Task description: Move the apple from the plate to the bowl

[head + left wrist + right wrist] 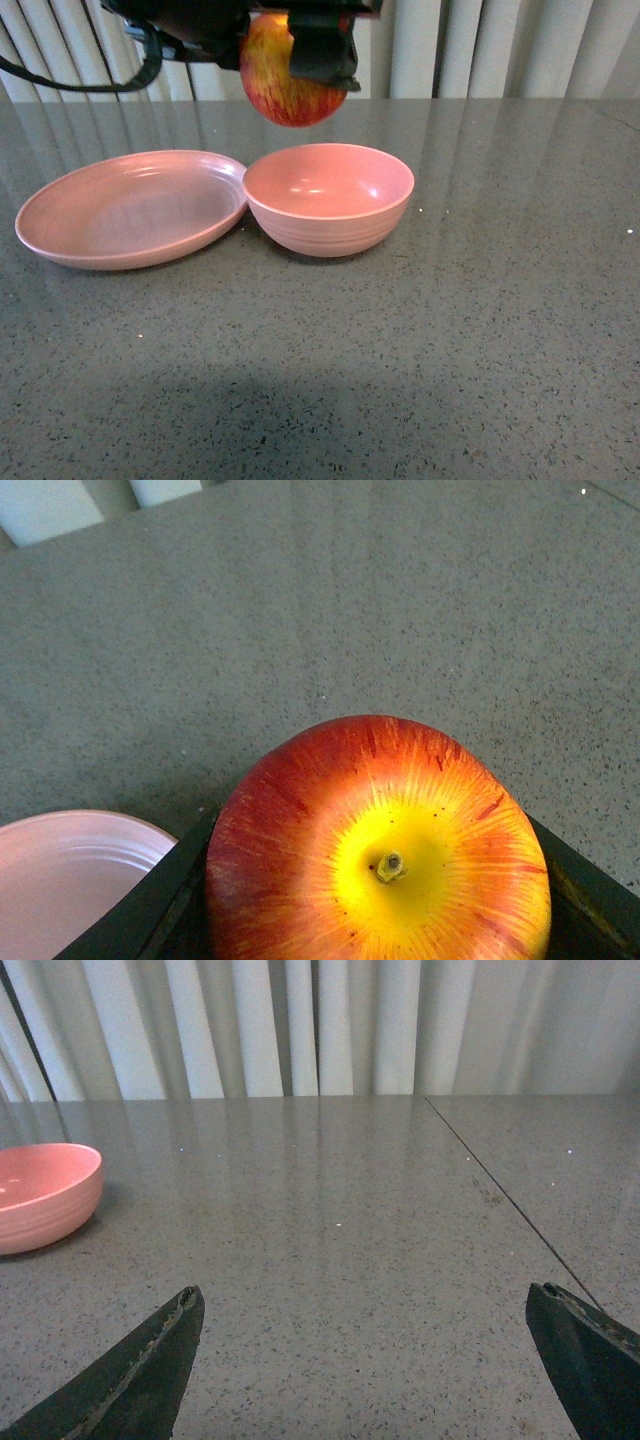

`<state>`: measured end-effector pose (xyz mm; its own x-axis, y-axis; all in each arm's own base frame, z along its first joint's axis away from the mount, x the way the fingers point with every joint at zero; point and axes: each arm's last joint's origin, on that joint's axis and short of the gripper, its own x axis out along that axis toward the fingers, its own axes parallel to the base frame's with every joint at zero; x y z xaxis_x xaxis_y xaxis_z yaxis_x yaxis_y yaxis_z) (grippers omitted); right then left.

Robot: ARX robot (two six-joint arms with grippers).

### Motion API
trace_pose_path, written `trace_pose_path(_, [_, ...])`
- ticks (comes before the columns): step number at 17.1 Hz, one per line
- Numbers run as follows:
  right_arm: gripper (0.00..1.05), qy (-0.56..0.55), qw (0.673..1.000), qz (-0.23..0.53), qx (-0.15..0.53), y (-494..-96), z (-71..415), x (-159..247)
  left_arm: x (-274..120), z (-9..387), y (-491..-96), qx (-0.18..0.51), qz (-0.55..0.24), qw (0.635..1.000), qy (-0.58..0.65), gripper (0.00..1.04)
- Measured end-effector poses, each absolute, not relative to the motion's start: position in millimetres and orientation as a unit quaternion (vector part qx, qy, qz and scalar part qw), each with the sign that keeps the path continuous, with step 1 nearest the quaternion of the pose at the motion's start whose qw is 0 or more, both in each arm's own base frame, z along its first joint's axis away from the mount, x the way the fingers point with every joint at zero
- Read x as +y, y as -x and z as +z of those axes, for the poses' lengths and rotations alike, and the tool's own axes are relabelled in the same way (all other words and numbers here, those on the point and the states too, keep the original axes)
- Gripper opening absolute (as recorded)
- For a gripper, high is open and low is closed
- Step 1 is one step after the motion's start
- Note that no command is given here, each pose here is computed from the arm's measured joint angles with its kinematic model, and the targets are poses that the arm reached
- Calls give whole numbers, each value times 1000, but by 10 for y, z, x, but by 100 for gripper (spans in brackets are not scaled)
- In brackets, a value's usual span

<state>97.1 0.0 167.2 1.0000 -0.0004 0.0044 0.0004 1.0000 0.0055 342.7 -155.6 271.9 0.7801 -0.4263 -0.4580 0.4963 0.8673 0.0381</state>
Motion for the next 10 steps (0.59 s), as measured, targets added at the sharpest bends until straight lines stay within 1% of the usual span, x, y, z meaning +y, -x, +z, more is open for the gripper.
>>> trace_pose_path(5, [98,-3,1000,0,-2,-971,1672,0,-1710,2436,-3510,251,-250,931,-86,70])
trace_pose_path(10, [98,-3,1000,0,-2,-971,1672,0,-1748,2286,-3591,268,-245,928,-80,70])
